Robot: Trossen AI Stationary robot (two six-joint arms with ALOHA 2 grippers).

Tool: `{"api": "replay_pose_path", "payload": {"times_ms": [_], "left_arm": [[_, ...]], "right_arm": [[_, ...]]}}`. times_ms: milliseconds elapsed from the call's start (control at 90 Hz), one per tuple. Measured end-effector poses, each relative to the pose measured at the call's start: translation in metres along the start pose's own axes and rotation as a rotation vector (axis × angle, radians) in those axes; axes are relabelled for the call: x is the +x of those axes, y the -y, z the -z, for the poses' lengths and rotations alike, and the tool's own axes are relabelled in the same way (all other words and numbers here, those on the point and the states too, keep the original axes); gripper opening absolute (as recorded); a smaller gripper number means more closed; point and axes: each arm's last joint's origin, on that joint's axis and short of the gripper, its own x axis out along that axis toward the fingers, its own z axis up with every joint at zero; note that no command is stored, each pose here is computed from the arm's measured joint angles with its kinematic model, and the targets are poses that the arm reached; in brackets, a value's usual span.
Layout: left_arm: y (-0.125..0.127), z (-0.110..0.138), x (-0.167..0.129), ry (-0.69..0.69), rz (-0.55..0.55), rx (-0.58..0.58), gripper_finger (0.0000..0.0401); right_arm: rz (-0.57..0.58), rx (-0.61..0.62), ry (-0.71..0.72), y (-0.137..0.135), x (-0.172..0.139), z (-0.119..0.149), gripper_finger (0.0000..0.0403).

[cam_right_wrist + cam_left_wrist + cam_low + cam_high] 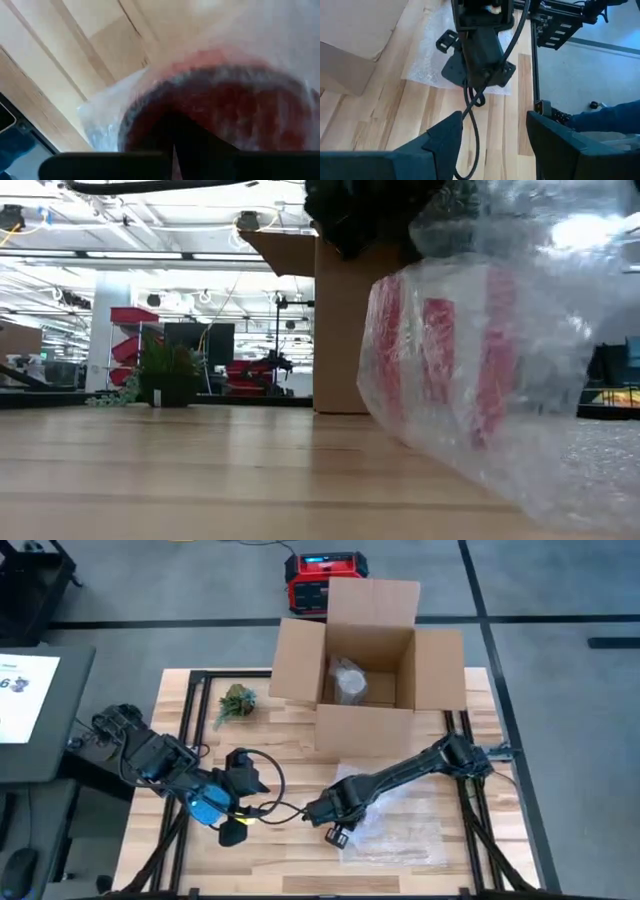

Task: Wrap mug
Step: Wrap the red mug in the bubble wrap

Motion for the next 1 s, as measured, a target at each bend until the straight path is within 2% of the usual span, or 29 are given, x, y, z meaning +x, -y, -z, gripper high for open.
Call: {"api": "replay_pose_path", "payload": {"times_ms": [89,211,467,700,1000], "left_arm": [[0.000,0.000,0.000,0.000,0.000,0.000,0.0201],[0.000,0.000,0.000,0.000,0.000,0.003,0.0201],[0.000,0.000,0.000,0.000,0.000,0.004,0.0201],[0.000,0.000,0.000,0.000,0.000,0.004,0.0201],[0.000,0.000,0.000,0.000,0.000,0.003,0.0201]], "right_arm": [[0.001,0.000,0.000,0.000,0.002,-0.002,0.0000],[0.016,0.019,0.017,0.003,-0.009,0.003,0.0000],[-0.002,0.083,0.097,0.015,-0.064,0.021,0.0000],[-0.099,0.061,0.189,0.019,-0.108,0.039,0.0000],[-0.124,0.020,0.197,0.011,-0.111,0.051,0.0000]]}}
